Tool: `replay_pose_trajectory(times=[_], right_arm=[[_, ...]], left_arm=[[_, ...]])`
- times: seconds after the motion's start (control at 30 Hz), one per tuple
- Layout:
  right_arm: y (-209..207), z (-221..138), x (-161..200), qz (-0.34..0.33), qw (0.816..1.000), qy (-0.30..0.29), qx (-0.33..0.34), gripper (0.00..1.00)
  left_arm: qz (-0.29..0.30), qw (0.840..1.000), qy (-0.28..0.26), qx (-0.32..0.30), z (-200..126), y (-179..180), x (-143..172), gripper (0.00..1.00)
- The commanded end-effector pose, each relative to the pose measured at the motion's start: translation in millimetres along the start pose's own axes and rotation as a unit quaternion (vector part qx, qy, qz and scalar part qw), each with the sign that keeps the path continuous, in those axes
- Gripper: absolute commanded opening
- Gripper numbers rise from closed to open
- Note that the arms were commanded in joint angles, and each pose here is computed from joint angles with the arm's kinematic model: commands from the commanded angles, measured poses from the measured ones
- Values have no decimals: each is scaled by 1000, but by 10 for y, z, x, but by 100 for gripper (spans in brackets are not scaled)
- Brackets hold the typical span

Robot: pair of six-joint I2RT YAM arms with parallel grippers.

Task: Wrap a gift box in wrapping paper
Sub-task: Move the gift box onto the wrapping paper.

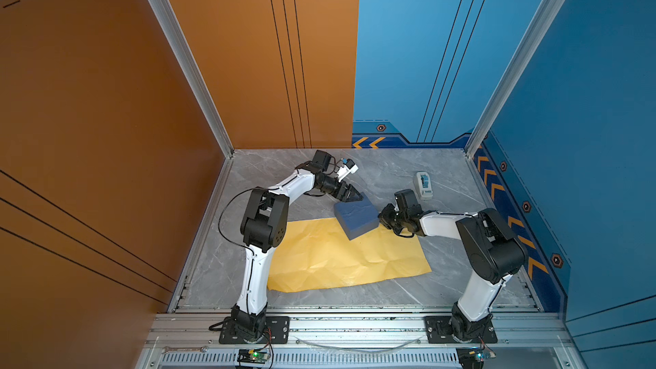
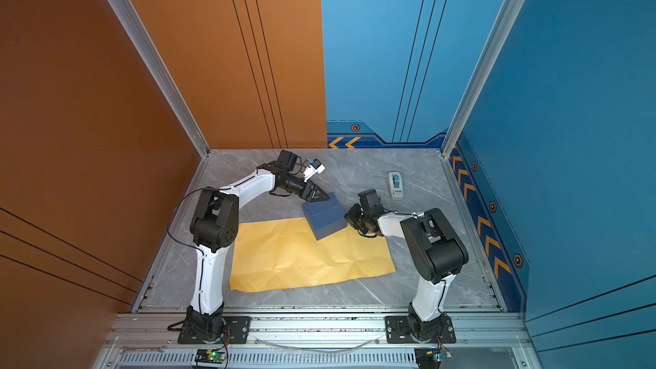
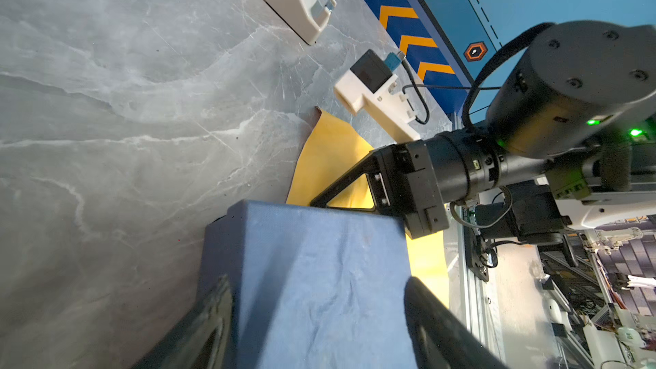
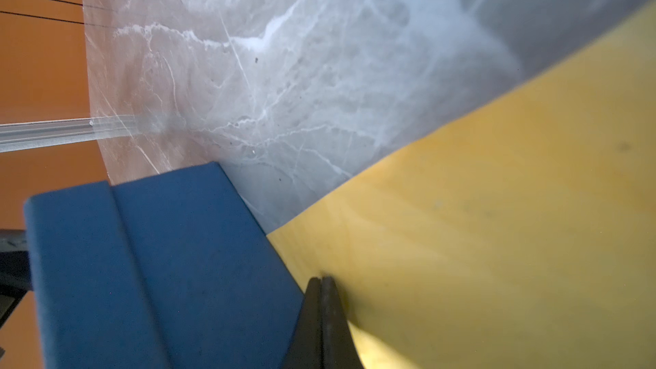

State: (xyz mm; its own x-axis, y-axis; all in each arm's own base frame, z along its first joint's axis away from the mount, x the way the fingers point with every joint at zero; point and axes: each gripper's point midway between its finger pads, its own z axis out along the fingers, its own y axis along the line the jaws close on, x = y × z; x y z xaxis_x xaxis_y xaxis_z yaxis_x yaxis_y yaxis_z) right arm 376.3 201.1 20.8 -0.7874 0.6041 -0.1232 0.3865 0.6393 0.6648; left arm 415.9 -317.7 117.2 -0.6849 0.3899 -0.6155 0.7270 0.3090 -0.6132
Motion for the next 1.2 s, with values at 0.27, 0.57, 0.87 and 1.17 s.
replay_pose_trajectory(times=[0.27,0.57,0.87,1.17], right_arm=[[-435,70,160,16,997,14,69,2],[-408,68,160,14,998,15,65,2],[-368,43,125,7,998,8,63,4],[79,-203,-51,-40,999,-24,19,43]], left_arm=[[40,997,61,35,7,-507,293,77],[20,995,94,27,22,-566,529,73],[-17,994,111,16,-143,-780,855,74],[-143,984,49,-96,-645,-606,1036,72]])
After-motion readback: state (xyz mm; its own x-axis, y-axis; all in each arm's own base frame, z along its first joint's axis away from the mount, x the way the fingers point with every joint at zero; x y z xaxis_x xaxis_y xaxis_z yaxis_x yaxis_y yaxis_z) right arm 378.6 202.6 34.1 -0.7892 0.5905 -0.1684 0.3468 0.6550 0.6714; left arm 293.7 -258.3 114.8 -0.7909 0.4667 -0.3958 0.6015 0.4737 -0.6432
